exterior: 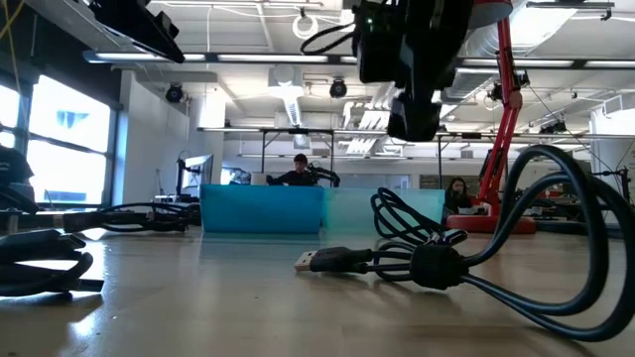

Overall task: Pick & Place USB Port
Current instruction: Put the black HDMI cable into the blue bin

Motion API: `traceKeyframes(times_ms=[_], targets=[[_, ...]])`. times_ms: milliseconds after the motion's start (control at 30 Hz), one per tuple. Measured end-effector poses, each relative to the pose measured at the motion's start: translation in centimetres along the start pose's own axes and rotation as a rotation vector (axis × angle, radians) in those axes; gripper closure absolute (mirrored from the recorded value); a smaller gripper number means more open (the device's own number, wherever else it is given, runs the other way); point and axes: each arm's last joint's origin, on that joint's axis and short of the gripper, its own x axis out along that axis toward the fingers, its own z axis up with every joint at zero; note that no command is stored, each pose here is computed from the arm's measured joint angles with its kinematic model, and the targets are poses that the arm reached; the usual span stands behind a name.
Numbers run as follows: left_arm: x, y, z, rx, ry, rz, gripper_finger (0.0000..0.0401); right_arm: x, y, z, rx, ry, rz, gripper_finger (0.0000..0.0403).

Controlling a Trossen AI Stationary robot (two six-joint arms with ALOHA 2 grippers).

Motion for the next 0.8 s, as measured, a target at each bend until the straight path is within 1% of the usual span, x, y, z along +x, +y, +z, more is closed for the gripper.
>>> traceKeyframes(times_ms=[133, 200, 267, 367, 467, 567, 667, 800], targets=[[1.2, -0.1, -0.1, -0.001, 0.062, -0.032, 0.0261, 0.9, 0.7, -0.3, -0.047, 0.032, -0.256, 0.0222], [1.6, -0.1, -0.2, -0.002, 0.098, -0.039, 0.0261, 1.6, 1.3, -0.4, -0.097, 0.04, -0.359, 0.0222], [2.0, -0.1, -0.3, -0.003, 0.125, -0.044, 0.0261, 2.2, 2.1, -0.5, -0.155, 0.047, -0.438, 0.0222], [2.5, -0.1, -0.4, -0.004, 0.153, -0.048, 0.0261, 3.4, 3.1, -0.7, -0.22, 0.036, -0.524, 0.0222], [2.8, -0.1, -0.4, -0.004, 0.165, -0.05, 0.0261, 4.7, 3.4, -1.1, -0.26, 0.007, -0.552, 0.0222], [3.1, -0.1, -0.4, -0.004, 0.176, -0.052, 0.0261, 5.9, 3.0, -1.5, -0.29, -0.043, -0.594, 0.0222], [3.2, -0.1, -0.4, -0.005, 0.181, -0.058, 0.0261, 6.5, 2.5, -1.8, -0.306, -0.078, -0.693, 0.0222], [3.2, -0.1, -0.4, -0.006, 0.182, -0.07, 0.0261, 6.6, 2.2, -1.8, -0.36, -0.087, -0.812, 0.0222]])
